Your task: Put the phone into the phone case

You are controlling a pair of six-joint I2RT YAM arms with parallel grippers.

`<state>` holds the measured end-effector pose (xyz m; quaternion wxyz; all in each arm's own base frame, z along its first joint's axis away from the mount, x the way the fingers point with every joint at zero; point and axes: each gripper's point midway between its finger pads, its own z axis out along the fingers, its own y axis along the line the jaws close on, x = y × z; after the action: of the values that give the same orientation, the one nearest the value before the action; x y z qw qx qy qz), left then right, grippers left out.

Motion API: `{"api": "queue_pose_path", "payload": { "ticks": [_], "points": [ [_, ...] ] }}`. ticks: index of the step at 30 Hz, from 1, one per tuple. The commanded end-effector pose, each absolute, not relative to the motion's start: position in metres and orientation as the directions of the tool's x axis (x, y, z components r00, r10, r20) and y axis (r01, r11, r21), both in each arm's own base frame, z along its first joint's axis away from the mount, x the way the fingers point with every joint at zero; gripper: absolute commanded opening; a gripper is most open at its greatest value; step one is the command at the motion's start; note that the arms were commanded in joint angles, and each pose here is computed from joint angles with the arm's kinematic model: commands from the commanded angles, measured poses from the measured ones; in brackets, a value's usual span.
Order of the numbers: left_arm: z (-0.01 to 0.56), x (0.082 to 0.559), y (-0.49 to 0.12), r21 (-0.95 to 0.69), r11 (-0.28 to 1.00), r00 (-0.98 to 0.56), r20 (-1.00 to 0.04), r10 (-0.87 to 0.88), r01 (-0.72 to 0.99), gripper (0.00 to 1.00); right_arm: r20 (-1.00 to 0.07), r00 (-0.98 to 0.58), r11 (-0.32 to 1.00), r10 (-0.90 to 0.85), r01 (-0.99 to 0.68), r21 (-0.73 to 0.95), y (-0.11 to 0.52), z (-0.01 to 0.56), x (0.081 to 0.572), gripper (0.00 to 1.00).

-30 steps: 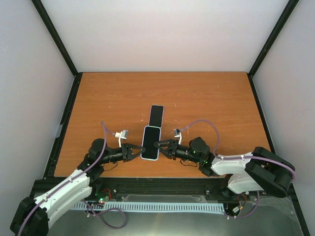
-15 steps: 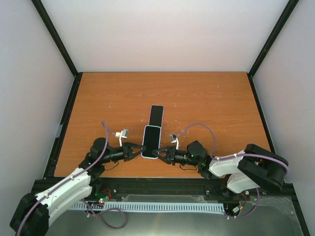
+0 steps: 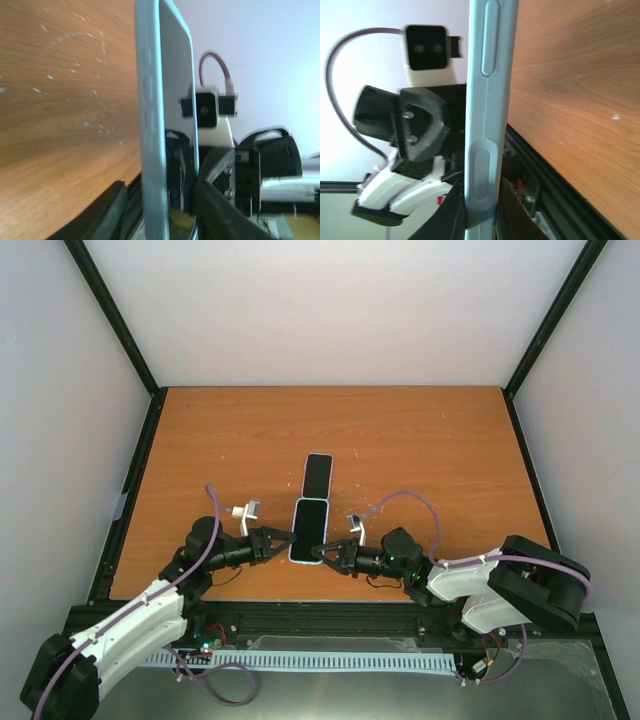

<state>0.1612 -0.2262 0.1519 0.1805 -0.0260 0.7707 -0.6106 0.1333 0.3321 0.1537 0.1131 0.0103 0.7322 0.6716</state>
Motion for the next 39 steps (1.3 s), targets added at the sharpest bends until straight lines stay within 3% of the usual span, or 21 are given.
{"api": "queue_pose_path", "payload": {
  "ticks": [1,6,8,12,22,26,29,36,39],
  "points": [
    [0.162,0.181,-0.217,-0.912,0.347,-0.881,-0.338,-0.330,0.220,0.47,-0.208,-0.966,0.170,0.152,-0.182,0.969,0.330,0.146,0.134,0.03],
    [0.155,0.190,-0.206,-0.856,0.479,-0.863,-0.381,-0.331,0.194,0.79,-0.268,-0.954,0.398,0.133,-0.196,0.896,0.316,0.109,0.148,0.03],
    [0.152,0.192,-0.201,-0.829,0.530,-0.861,-0.392,-0.324,0.179,0.97,-0.283,-0.950,0.463,0.134,-0.192,0.865,0.304,0.098,0.155,0.03],
    [0.150,0.196,-0.190,-0.778,0.609,-0.848,-0.422,-0.320,0.158,0.99,-0.336,-0.932,0.582,0.136,-0.199,0.788,0.285,0.085,0.174,0.04],
    [0.157,0.200,-0.182,-0.738,0.658,-0.831,-0.453,-0.322,0.148,1.00,-0.316,-0.933,0.627,0.171,-0.145,0.765,0.261,0.058,0.213,0.07],
    [0.157,0.200,-0.180,-0.734,0.664,-0.830,-0.453,-0.325,0.141,0.99,-0.275,-0.947,0.672,0.164,-0.097,0.735,0.256,0.044,0.217,0.30],
    [0.159,0.201,-0.177,-0.725,0.677,-0.827,-0.453,-0.333,0.124,1.00,-0.281,-0.945,0.695,0.166,-0.090,0.713,0.251,0.047,0.216,0.54],
    [0.170,0.209,-0.162,-0.683,0.727,-0.793,-0.481,-0.373,0.072,1.00,-0.412,-0.890,0.824,0.198,-0.077,0.562,0.208,0.082,0.223,0.98],
    [0.186,0.212,-0.156,-0.663,0.745,-0.766,-0.519,-0.379,0.080,0.99,-0.498,-0.842,0.855,0.208,-0.091,0.511,0.190,0.118,0.226,1.00]
  ]
}}
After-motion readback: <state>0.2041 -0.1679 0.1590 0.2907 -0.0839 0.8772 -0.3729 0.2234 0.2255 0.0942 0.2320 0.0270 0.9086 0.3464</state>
